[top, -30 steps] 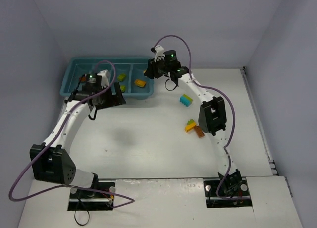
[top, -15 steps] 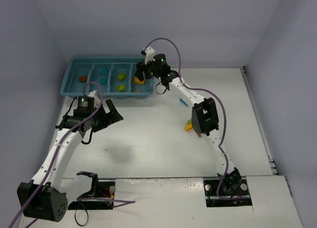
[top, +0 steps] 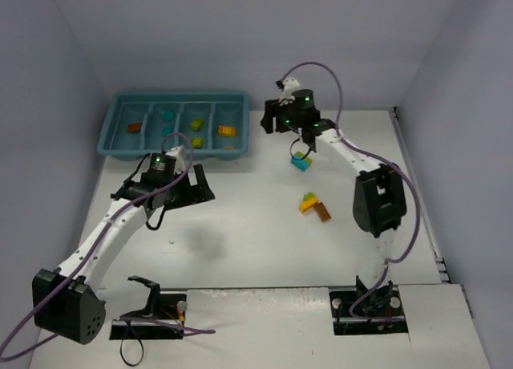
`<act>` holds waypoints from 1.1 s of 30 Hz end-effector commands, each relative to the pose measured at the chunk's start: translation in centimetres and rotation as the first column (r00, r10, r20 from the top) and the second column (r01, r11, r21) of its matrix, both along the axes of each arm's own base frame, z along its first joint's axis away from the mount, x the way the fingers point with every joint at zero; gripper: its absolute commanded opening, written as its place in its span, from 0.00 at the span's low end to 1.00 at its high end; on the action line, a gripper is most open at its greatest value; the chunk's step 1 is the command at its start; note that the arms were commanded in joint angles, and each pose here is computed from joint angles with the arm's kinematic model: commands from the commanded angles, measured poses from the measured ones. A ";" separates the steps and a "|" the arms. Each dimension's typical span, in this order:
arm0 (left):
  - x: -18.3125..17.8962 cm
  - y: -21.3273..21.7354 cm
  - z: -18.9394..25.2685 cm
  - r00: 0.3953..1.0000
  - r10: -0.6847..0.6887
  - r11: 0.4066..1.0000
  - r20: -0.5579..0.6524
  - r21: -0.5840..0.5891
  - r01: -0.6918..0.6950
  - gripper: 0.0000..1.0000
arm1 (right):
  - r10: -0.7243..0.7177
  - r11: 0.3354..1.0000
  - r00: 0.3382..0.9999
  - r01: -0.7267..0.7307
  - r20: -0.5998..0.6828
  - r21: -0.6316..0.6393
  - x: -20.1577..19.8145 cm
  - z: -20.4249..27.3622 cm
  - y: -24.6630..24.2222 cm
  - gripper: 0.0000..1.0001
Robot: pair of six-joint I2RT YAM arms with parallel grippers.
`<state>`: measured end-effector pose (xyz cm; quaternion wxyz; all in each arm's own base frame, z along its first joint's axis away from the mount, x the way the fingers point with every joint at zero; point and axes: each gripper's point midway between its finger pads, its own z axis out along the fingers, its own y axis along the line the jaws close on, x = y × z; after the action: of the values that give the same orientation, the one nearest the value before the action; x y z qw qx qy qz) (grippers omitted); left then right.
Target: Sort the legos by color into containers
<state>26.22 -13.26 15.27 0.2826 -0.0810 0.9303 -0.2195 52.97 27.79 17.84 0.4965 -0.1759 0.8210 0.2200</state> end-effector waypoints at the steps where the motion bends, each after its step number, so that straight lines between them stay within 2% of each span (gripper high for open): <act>1: 2.5 -1.7 2.9 0.983 -0.102 0.991 0.155 0.102 0.087 0.90 | -0.114 0.988 0.990 0.104 0.086 0.113 -1.8 7.3 -5.6 0.58; 3: 3.2 -2.8 2.9 0.977 -0.140 0.982 0.162 0.151 0.116 0.90 | -0.164 0.983 0.984 0.158 0.071 0.090 -3.3 7.5 -8.8 0.57; 4: 2.8 -4.3 3.0 0.963 -0.207 0.969 0.170 0.174 0.177 0.88 | -0.186 0.981 0.982 0.186 0.001 0.045 -4.6 4.8 -10.1 0.57; 6: 3.6 -6.0 2.9 0.949 -0.264 0.950 0.173 0.218 0.225 0.85 | -0.223 0.974 0.975 0.223 -0.027 0.026 -6.2 4.3 -12.5 0.56; 7: 3.2 -7.5 2.8 0.927 -0.330 0.927 0.177 0.245 0.283 0.84 | -0.242 0.970 0.965 0.243 -0.100 0.001 -7.7 1.6 -13.6 0.55; 8: 3.4 -8.3 1.9 0.921 -0.359 0.911 0.152 0.271 0.310 0.83 | -0.258 0.965 0.959 0.261 -0.119 0.008 -8.7 1.6 -14.4 0.54; 10: 4.0 -9.5 2.4 0.912 -0.381 0.899 0.155 0.294 0.325 0.82 | -0.313 0.948 0.925 0.316 -0.217 -0.023 -10.9 -1.5 -16.8 0.54; 14: 5.3 -11.1 1.7 0.905 -0.407 0.887 0.126 0.293 0.358 0.82 | -0.379 0.924 0.865 0.373 -0.328 -0.082 -15.3 -4.8 -18.9 0.55; 19: 5.8 -13.9 2.3 0.852 -0.496 0.851 0.165 0.285 0.441 0.82 | -0.406 0.907 0.828 0.417 -0.388 -0.059 -17.7 -5.8 -19.5 0.56; 25: 6.1 -14.9 1.0 0.853 -0.506 0.840 0.128 0.297 0.454 0.81 | -0.353 0.928 0.822 0.369 -0.446 -0.056 -19.2 -7.3 -18.1 0.55; 28: 5.8 -14.9 0.7 0.851 -0.511 0.837 0.123 0.294 0.461 0.81 | -0.343 0.936 0.825 0.338 -0.448 -0.094 -19.0 -7.7 -17.3 0.56; 33: 4.9 -14.1 0.1 0.856 -0.508 0.835 0.102 0.302 0.459 0.81 | -0.323 0.943 0.831 0.240 -0.452 -0.231 -18.4 -9.2 -15.1 0.60</act>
<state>31.03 -27.25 13.19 0.2769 0.2117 0.9251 -0.1511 33.28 11.80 8.11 0.2813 0.0001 0.9493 0.1407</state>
